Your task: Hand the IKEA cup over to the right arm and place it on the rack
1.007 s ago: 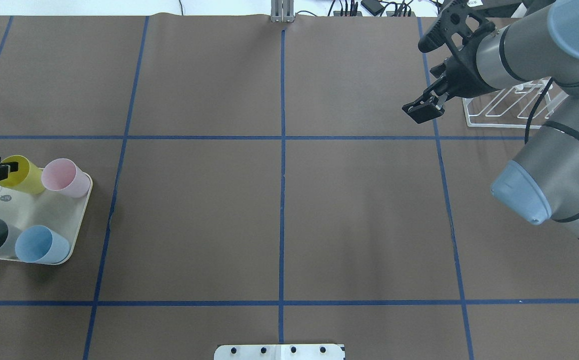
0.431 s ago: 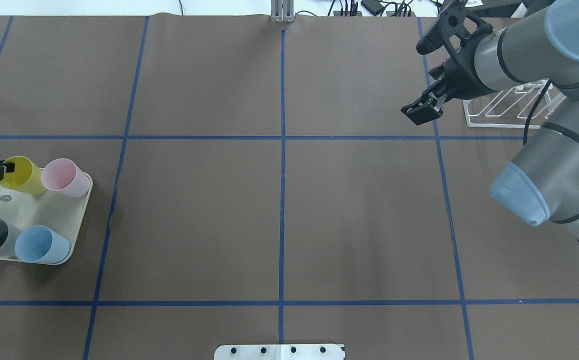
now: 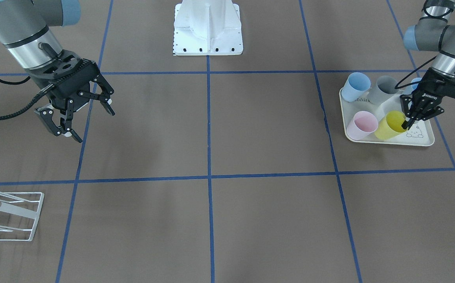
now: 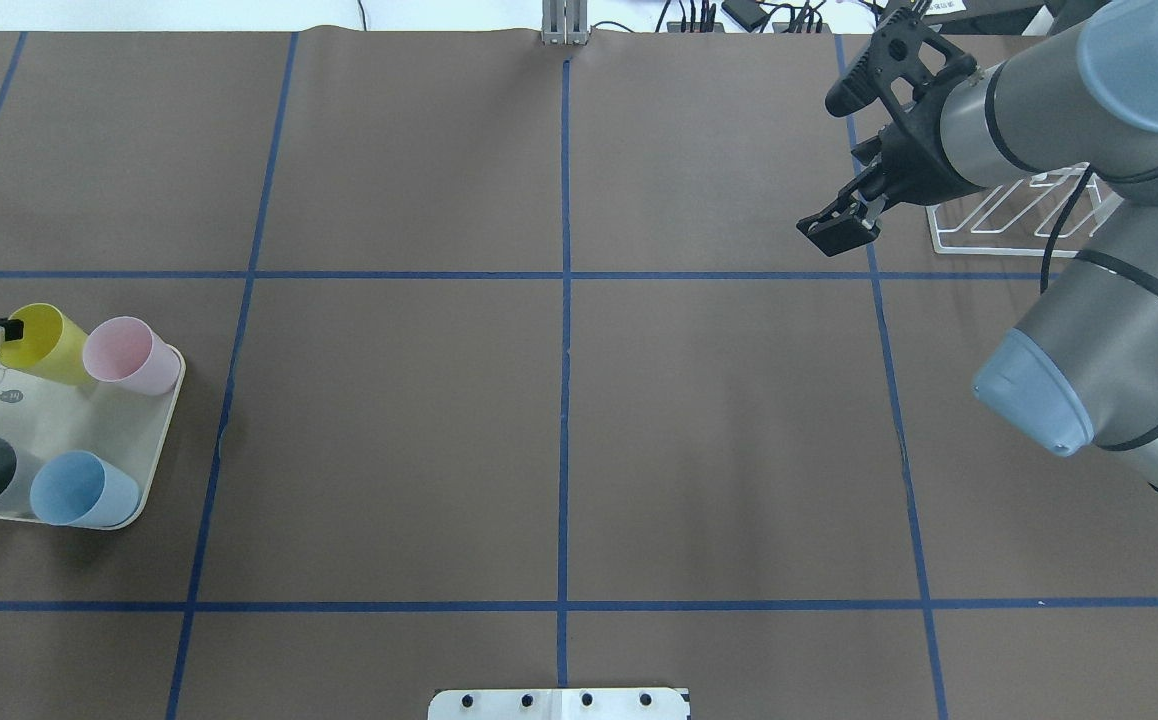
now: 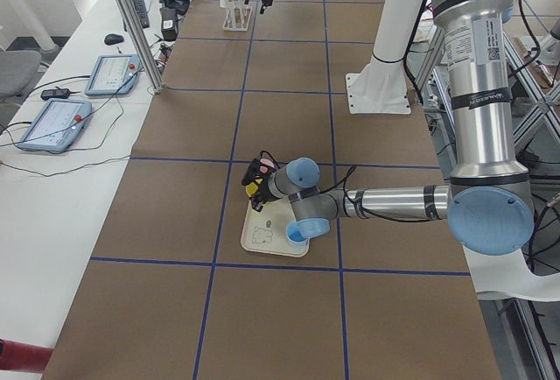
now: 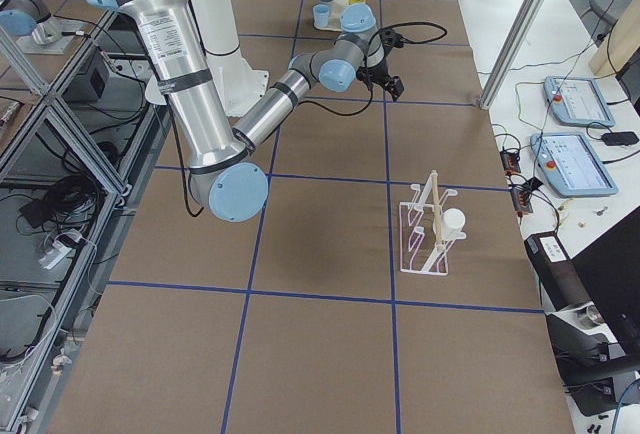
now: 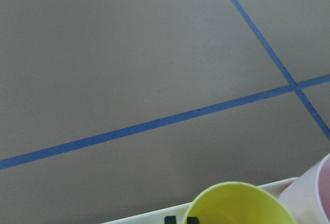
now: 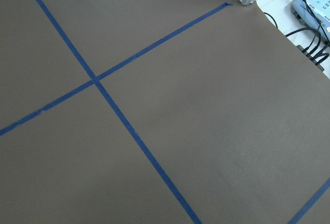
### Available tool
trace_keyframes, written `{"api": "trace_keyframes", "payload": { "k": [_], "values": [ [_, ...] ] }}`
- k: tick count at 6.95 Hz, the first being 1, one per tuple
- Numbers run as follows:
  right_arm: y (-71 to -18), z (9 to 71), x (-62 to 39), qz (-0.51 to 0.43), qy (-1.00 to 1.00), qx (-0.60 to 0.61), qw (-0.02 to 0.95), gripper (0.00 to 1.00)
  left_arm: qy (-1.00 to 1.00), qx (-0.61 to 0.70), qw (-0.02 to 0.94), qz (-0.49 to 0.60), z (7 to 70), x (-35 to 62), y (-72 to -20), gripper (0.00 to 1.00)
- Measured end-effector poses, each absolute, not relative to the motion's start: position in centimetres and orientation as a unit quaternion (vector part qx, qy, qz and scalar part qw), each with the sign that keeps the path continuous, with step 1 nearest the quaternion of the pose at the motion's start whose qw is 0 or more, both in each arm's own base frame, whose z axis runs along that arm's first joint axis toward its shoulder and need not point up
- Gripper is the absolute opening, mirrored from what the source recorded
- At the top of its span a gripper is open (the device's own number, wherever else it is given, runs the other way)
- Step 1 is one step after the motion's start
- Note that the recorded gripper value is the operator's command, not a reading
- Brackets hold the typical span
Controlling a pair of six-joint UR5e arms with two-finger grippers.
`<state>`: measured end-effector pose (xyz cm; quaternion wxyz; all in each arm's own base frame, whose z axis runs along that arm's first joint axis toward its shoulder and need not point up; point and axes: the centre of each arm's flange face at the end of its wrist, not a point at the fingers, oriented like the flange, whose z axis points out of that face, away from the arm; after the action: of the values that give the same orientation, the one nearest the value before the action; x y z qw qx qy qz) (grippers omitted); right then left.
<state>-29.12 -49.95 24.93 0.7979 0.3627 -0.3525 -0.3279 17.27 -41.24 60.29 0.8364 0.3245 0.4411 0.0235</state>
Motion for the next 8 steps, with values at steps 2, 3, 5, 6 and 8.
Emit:
{"api": "trace_keyframes", "payload": {
  "k": [2,3,5,6,8],
  "values": [
    [-49.5,24.5,-30.2,-0.327,-0.361,0.36,0.795,0.99,0.457,0.339,0.822,0.008,57.6,13.4,-42.2,0.0],
    [-48.9,23.9,-31.2,-0.319,-0.373,0.364,0.791,0.99,0.478,0.337,0.811,0.004,55.8,10.2,-42.7,0.0],
    [-47.2,22.9,-34.4,-0.291,-0.385,0.399,0.78,0.99,0.528,0.316,0.788,-0.013,48.8,5.8,-42.5,0.0],
    [-46.3,22.8,-36.4,-0.283,-0.385,0.42,0.771,0.99,0.562,0.292,0.773,-0.046,43.6,5.8,-42.4,0.0],
    [-44.5,23.3,-40.2,-0.282,-0.396,0.456,0.746,0.99,0.643,0.231,0.726,-0.077,34.2,10.0,-42.3,0.0]
  ]
}}
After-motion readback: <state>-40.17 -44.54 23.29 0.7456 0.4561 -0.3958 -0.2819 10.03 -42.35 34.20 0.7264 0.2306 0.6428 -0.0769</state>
